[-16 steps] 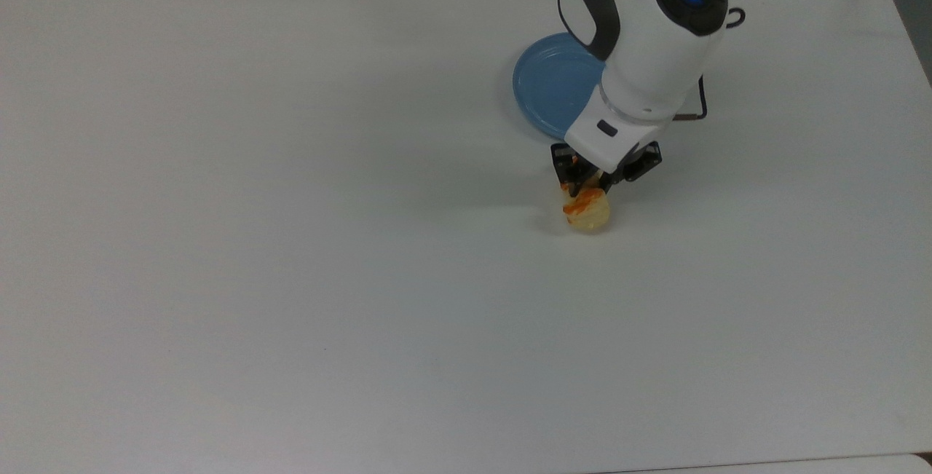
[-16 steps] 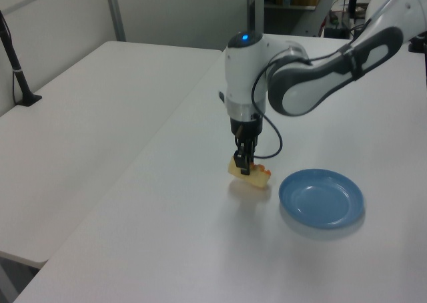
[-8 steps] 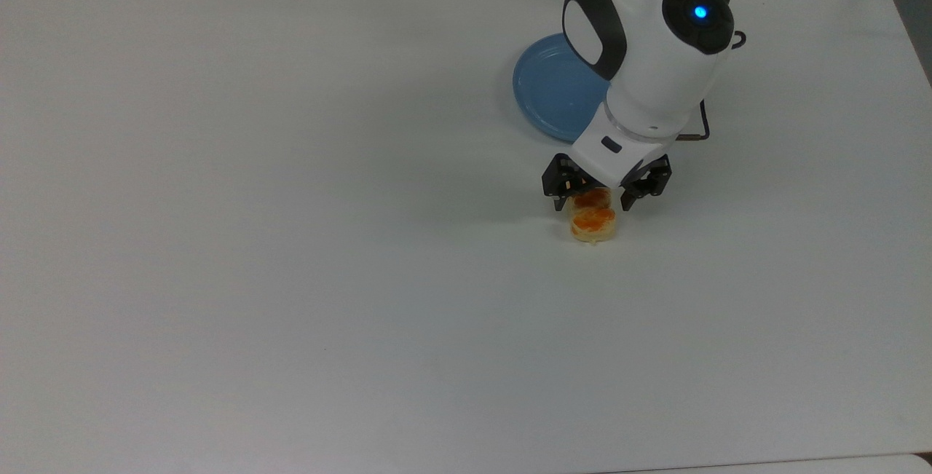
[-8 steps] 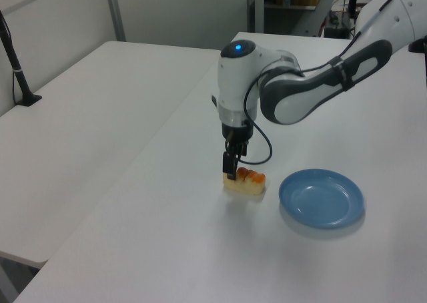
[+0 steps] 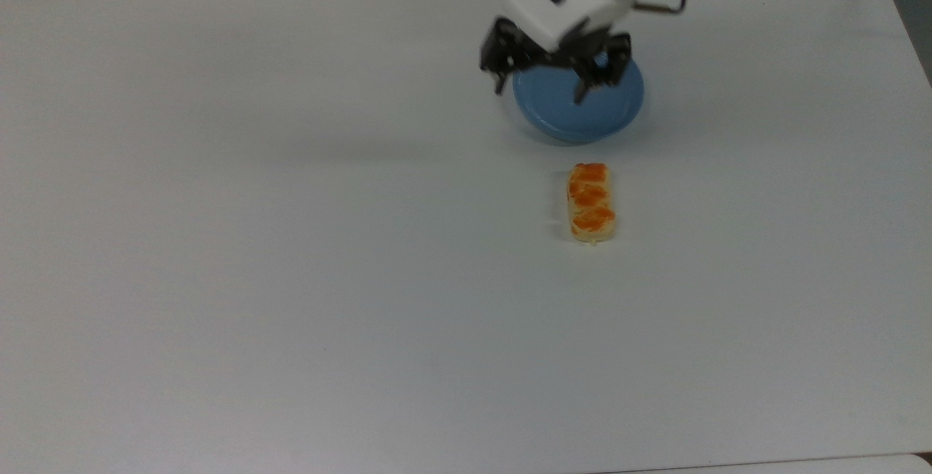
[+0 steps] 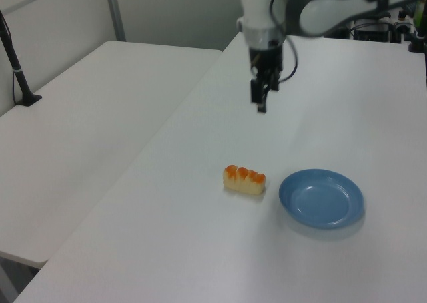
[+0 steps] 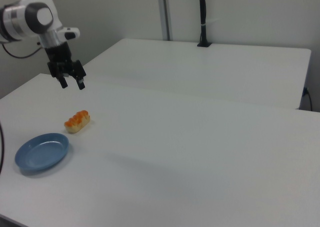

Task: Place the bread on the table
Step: 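Open the gripper and raise it away from the bread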

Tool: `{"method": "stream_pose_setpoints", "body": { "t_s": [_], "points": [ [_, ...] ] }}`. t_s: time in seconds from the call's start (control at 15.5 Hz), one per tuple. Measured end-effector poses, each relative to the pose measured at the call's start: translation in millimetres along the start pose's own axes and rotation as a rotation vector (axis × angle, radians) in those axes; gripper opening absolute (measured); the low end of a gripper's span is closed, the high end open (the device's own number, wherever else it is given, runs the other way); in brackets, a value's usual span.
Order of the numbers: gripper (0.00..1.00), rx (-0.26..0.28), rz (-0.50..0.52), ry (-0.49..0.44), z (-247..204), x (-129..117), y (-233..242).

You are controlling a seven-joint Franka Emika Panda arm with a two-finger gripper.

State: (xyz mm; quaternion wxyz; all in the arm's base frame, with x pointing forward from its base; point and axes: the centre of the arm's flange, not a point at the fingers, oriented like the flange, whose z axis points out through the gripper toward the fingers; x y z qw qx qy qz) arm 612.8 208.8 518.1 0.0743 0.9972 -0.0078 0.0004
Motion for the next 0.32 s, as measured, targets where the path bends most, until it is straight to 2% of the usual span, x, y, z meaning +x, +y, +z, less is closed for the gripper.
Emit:
{"method": "stream_pose_setpoints", "body": {
  "t_s": [0.13, 0.32],
  "points": [
    [1.00, 0.009, -0.017, -0.016, -24.0, -24.5, 35.4],
    [1.00, 0.059, -0.018, -0.032, -51.4, -57.8, 91.3]
  ]
}}
